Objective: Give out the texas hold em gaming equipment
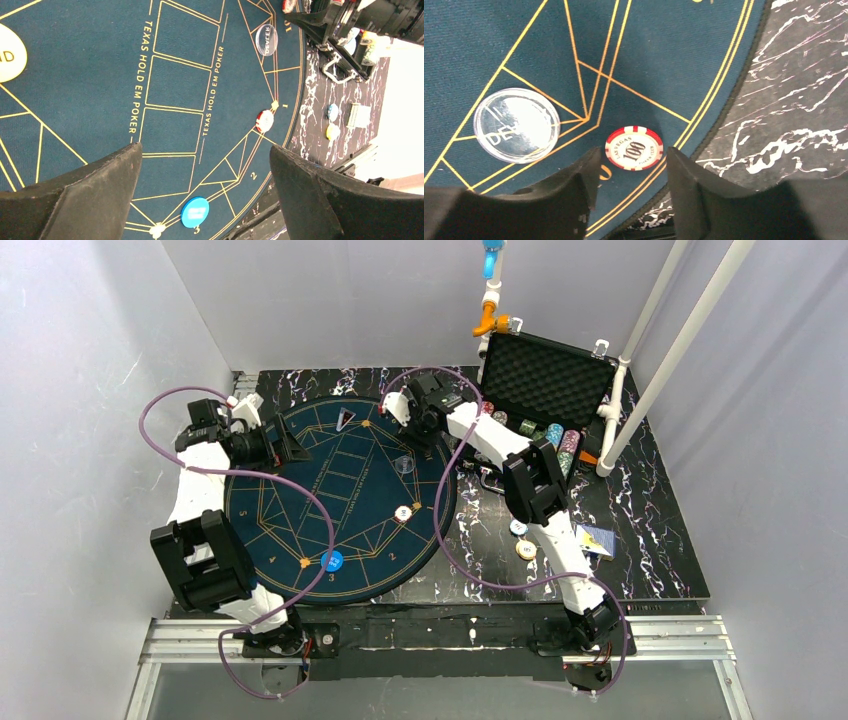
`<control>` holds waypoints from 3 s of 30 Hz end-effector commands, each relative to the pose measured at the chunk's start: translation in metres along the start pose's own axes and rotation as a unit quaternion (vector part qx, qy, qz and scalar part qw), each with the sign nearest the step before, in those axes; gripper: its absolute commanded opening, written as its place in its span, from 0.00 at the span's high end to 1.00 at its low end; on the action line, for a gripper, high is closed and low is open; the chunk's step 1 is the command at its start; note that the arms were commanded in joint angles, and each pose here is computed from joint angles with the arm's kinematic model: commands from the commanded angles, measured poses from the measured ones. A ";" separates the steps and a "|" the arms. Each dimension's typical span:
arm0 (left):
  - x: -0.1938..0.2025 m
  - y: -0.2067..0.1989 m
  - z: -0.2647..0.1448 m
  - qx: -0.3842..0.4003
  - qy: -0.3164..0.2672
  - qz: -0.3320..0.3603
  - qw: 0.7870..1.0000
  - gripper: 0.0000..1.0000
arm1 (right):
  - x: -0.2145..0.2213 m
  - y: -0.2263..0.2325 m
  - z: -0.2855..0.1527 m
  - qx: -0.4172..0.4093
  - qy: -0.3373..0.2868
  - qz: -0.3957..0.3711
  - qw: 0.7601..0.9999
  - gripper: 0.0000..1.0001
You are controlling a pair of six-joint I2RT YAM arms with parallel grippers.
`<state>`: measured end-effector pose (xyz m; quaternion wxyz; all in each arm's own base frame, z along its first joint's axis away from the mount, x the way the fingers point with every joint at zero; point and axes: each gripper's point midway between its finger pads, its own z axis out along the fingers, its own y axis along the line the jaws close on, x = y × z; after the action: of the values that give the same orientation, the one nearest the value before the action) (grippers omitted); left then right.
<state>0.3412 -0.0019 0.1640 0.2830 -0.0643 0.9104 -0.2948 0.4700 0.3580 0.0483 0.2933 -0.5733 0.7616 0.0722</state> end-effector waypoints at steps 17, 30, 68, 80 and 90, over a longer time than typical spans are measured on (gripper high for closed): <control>-0.001 -0.059 -0.051 0.025 -0.001 0.238 0.971 0.02 | -0.023 0.022 -0.165 -0.021 -0.087 0.051 0.995 0.02; 0.069 -0.104 0.070 -0.023 0.159 0.419 0.894 0.03 | 0.147 0.080 -0.203 -0.025 -0.029 0.179 0.983 0.02; 0.168 -0.120 0.176 -0.046 0.288 0.540 0.790 0.42 | 0.190 0.063 -0.198 -0.012 -0.038 0.236 0.971 0.02; 0.178 -0.113 0.174 -0.041 0.306 0.532 0.789 0.43 | 0.191 0.061 -0.198 -0.009 -0.035 0.235 0.971 0.02; 0.172 -0.127 0.159 -0.029 0.294 0.532 0.794 0.59 | 0.192 0.060 -0.198 -0.005 -0.034 0.234 0.972 0.02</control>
<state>0.2919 -0.2329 0.0269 0.1083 0.5096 0.8517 -0.0563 0.3013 0.1295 0.0915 0.2749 -0.3744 0.8699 0.1661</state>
